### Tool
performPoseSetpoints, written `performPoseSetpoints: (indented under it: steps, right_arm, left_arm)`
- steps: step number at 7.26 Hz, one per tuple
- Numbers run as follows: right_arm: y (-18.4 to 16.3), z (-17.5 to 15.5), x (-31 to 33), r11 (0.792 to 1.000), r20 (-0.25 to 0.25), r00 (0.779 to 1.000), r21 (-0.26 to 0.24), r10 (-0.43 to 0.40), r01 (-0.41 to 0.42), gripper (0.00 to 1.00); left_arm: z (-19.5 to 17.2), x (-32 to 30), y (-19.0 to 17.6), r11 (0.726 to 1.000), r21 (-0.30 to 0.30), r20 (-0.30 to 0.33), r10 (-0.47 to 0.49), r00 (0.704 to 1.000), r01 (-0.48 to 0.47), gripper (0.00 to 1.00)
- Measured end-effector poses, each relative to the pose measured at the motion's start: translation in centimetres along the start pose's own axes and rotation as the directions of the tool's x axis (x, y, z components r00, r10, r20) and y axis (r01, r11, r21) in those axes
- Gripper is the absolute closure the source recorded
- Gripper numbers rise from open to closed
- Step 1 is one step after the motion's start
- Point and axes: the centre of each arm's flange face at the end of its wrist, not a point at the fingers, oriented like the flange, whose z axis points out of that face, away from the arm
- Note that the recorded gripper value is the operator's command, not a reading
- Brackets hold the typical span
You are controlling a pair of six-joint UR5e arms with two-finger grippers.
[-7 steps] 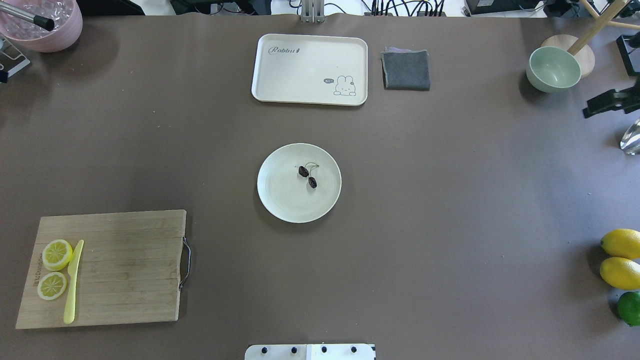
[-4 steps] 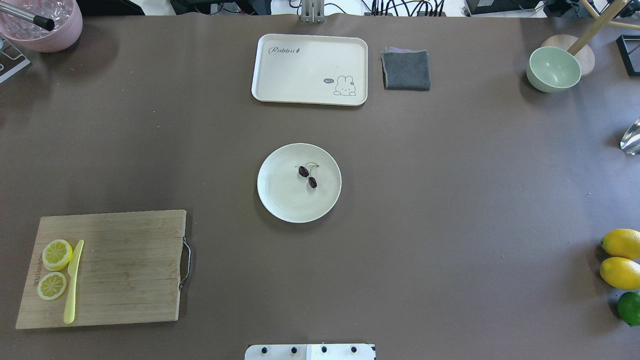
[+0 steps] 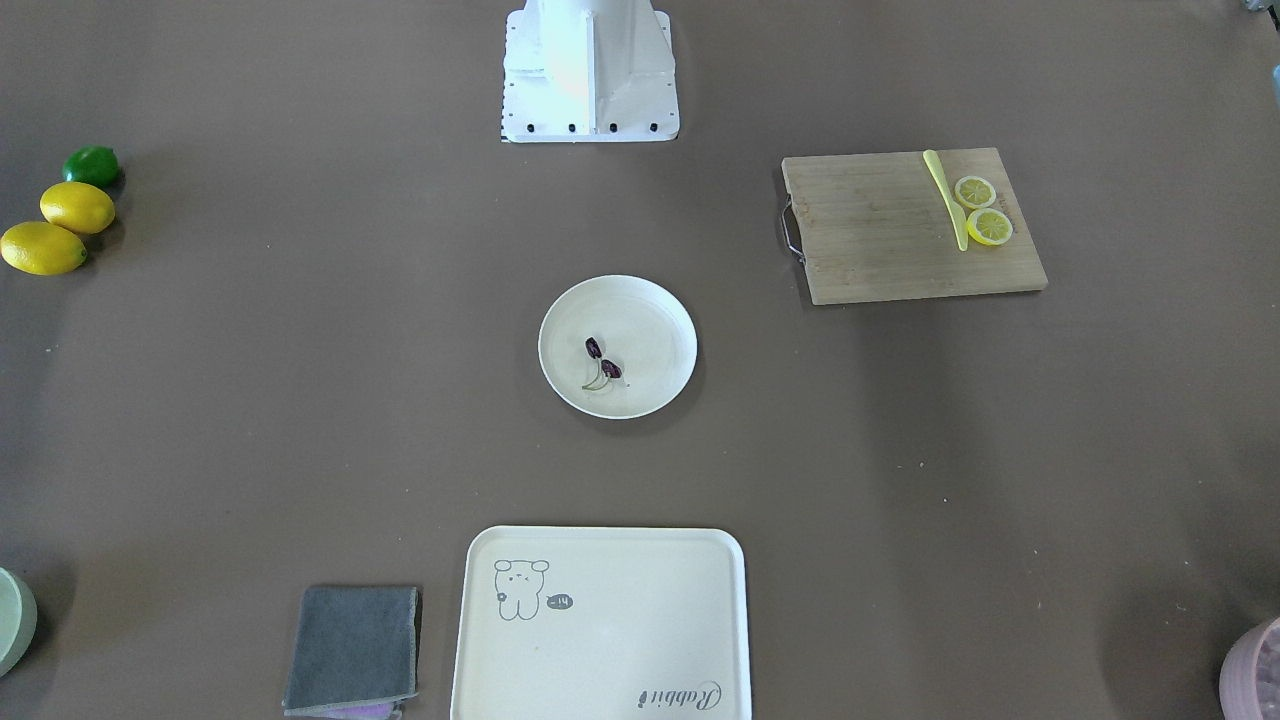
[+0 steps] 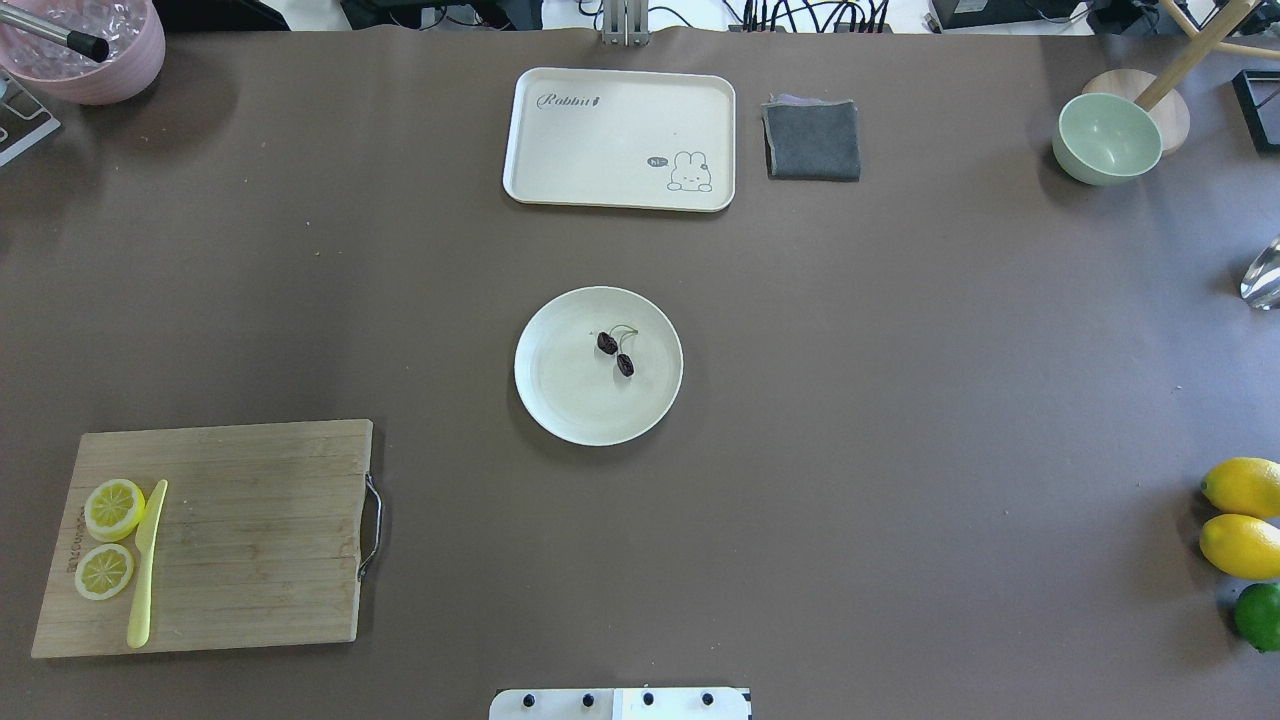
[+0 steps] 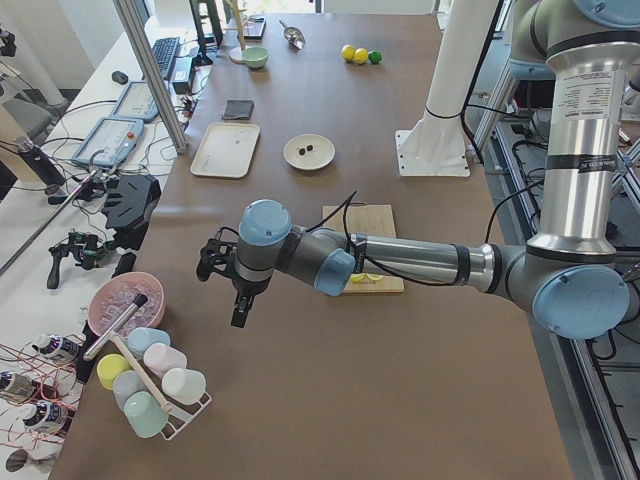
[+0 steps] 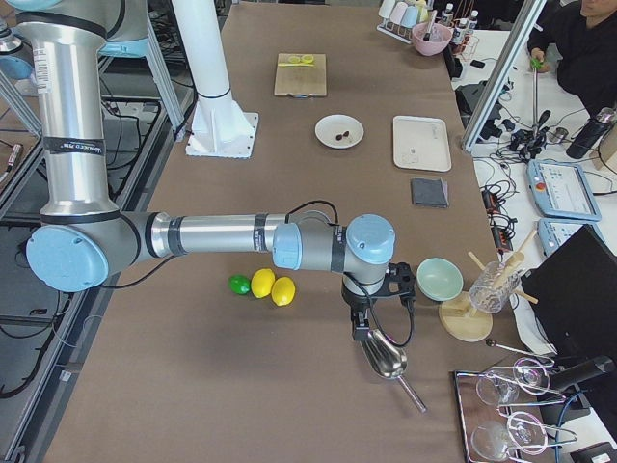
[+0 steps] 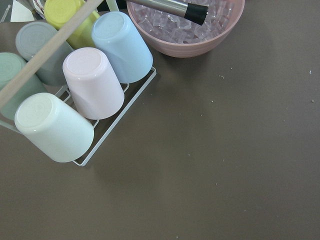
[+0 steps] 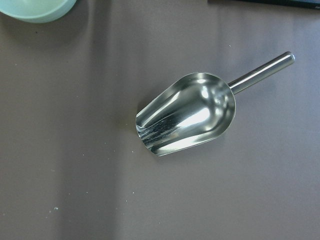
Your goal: Place red cherry on plate
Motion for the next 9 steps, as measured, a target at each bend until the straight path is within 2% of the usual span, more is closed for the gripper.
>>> performPoseSetpoints:
  steps: [2, 6, 9]
  right_arm:
    - [0.2, -1.9, -3.0, 0.999, 0.006, 1.000, -0.018, 0.030, -0.030, 0.00]
    - [-0.4, 0.0, -4.2, 0.998, 0.003, 0.999, -0.034, 0.052, -0.052, 0.00]
    - [-0.5, 0.1, -4.1, 0.998, 0.001, 0.999, -0.032, 0.051, -0.051, 0.00]
  left_arm:
    - [-1.8, 1.5, 0.1, 0.999, -0.041, 0.005, -0.031, 1.000, 0.031, 0.02]
    - [-1.1, 0.6, 1.6, 0.994, -0.086, 0.017, -0.067, 0.998, 0.069, 0.02]
    - [-0.8, 0.4, 1.6, 0.993, -0.092, 0.020, -0.071, 0.997, 0.073, 0.02]
